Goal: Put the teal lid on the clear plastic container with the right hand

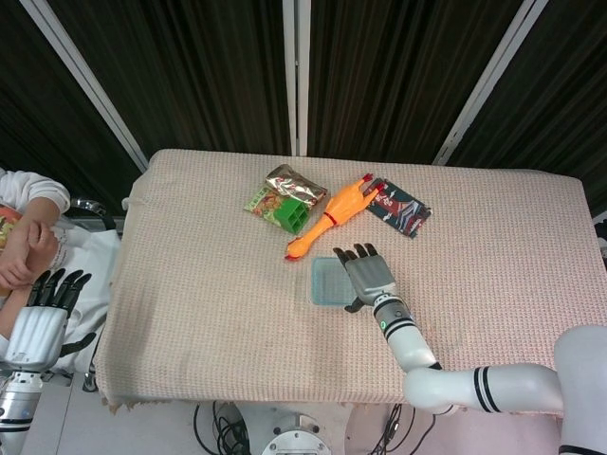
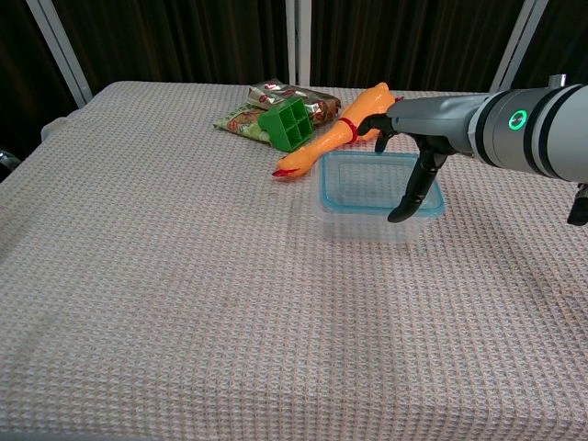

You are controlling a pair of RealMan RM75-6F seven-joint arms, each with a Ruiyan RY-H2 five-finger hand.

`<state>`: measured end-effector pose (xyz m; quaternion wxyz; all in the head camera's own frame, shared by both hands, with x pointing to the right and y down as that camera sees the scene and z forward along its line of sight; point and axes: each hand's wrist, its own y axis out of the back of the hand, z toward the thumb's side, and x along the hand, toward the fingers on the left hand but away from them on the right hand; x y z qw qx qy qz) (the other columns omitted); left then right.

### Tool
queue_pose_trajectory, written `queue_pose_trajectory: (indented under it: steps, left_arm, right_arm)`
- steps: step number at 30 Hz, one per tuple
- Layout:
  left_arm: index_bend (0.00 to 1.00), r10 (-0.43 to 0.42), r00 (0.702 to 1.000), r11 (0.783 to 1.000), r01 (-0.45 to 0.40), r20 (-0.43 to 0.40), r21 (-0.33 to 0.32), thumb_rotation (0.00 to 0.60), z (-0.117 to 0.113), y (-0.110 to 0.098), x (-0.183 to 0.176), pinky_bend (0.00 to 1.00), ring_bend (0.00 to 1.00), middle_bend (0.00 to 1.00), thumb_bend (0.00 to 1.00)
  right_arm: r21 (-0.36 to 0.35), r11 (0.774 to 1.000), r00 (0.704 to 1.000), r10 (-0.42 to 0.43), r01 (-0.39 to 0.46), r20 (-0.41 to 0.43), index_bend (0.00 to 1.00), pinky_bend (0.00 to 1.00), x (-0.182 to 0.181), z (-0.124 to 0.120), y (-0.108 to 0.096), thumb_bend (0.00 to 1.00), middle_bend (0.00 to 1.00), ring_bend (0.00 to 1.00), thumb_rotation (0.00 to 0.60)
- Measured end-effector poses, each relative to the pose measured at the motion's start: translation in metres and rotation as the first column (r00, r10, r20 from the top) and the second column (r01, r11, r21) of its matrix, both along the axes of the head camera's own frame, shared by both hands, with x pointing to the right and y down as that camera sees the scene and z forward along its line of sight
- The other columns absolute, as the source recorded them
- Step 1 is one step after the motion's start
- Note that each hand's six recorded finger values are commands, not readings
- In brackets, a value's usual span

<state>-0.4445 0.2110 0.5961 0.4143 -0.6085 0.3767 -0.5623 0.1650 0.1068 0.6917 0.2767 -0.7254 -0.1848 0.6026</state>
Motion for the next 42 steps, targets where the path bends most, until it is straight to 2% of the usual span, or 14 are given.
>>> queue_pose_trajectory:
  steps: [12,26,34,37,42]
  left_arm:
    - [0.11,0.003,1.0,1.0,-0.003,0.0,0.004,0.6,0.0,0.0,0.001,0.01,0.01,0.09,0.06]
    - [0.11,-0.019,1.0,1.0,0.019,0.003,-0.002,0.6,0.0,0.005,-0.004,0.01,0.01,0.09,0.06]
    - [0.11,-0.02,1.0,1.0,0.02,0.002,-0.004,0.6,0.001,0.006,-0.004,0.01,0.01,0.09,0.06]
    - [0.11,-0.022,1.0,1.0,0.022,0.002,-0.004,0.6,0.002,0.006,-0.005,0.01,0.01,0.09,0.06]
    - [0.11,-0.023,1.0,1.0,0.023,0.004,-0.002,0.6,0.002,0.006,-0.005,0.01,0.01,0.09,0.06]
  right_arm:
    - [0.022,1.0,1.0,-0.011,0.011,0.018,0.03,0.0,-0.002,-0.008,0.002,0.06,0.32,0.0,0.6]
    - [0.005,0.997,0.996,-0.083,0.083,-0.045,0.03,0.0,-0.014,0.006,0.005,0.06,0.32,0.0,0.6]
    - [0.003,0.995,0.994,-0.098,0.099,-0.051,0.03,0.0,-0.018,0.01,0.007,0.06,0.32,0.0,0.6]
    - [0.004,0.995,0.993,-0.101,0.102,-0.052,0.01,0.0,-0.019,0.011,0.007,0.06,0.29,0.0,0.6]
    - [0.011,0.995,0.994,-0.1,0.1,-0.036,0.0,0.0,-0.018,0.009,0.008,0.01,0.14,0.0,0.6]
